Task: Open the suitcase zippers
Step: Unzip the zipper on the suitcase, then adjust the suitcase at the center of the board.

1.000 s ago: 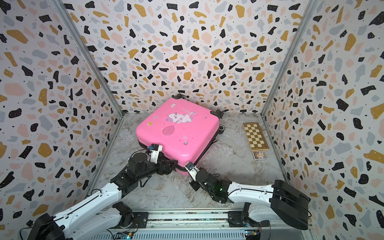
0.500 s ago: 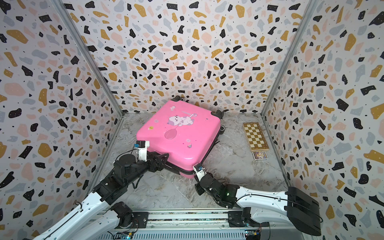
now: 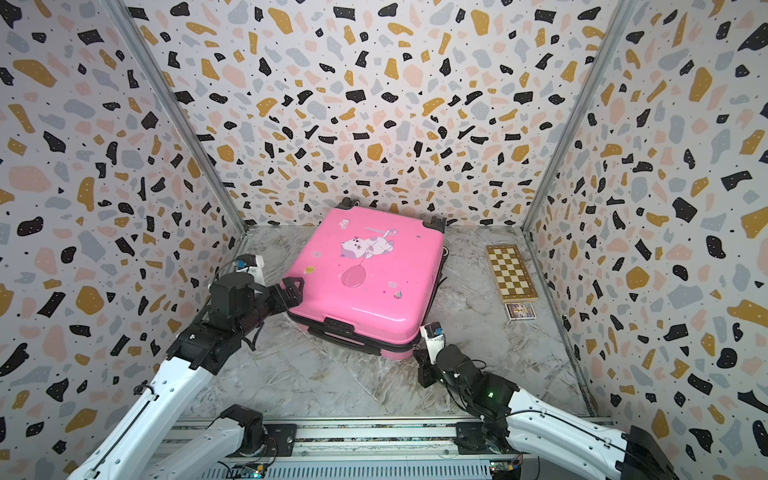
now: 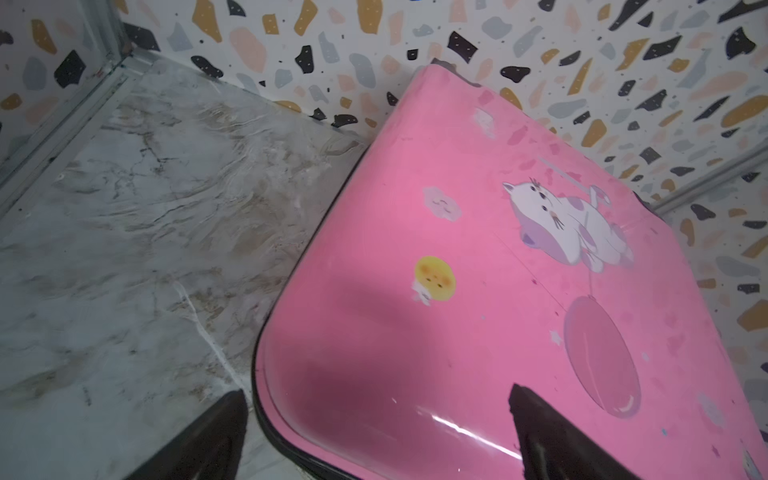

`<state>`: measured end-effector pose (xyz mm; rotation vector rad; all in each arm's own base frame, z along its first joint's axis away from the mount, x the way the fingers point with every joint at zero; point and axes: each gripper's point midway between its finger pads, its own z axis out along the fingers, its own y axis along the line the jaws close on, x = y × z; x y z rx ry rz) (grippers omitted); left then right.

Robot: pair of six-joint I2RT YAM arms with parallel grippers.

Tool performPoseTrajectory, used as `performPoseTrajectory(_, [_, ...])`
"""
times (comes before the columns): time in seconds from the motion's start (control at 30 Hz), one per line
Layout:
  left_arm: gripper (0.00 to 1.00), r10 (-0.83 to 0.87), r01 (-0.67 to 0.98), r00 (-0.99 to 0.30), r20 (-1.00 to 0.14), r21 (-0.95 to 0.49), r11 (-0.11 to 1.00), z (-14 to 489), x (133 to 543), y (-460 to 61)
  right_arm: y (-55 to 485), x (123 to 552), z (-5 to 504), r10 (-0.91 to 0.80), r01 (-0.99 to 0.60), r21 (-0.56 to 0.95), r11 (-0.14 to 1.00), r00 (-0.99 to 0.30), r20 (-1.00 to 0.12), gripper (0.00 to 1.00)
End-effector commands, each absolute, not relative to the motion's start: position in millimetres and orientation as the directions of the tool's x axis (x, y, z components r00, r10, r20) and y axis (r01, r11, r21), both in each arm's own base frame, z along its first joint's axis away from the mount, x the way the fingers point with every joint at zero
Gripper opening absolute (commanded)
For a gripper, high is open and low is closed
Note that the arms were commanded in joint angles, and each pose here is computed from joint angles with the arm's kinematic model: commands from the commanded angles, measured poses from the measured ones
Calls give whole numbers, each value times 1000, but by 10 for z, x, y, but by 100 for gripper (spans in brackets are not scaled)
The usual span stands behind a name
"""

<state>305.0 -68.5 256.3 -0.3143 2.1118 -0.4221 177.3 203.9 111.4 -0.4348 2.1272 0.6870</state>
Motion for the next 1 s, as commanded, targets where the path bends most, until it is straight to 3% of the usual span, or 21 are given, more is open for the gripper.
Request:
performPoseTrajectory(0.0, [99, -439, -69, -624, -646, -514, 855, 2393, 3148, -692, 1969, 1712, 1000, -84, -522, 341, 782, -631, -771, 0])
performPoseTrajectory(0.3, [100, -452, 176, -715, -534, -763, 623, 2336, 3361, -1257, 2107, 1655, 1186, -96, -605, 373, 703, -601, -793, 0])
performPoseTrajectory(0.6, [99, -439, 160, -762, -475, -796, 584, 2072, 3183, -1385, 2371, 1393, 1425, -198, -749, 311, 585, -504, -840, 0])
performPoseTrajectory(0.97, [99, -401, 189, -793, -460, -810, 555, 1991, 2887, -1586, 2579, 1567, 1349, -290, -706, 221, 672, -526, -799, 0])
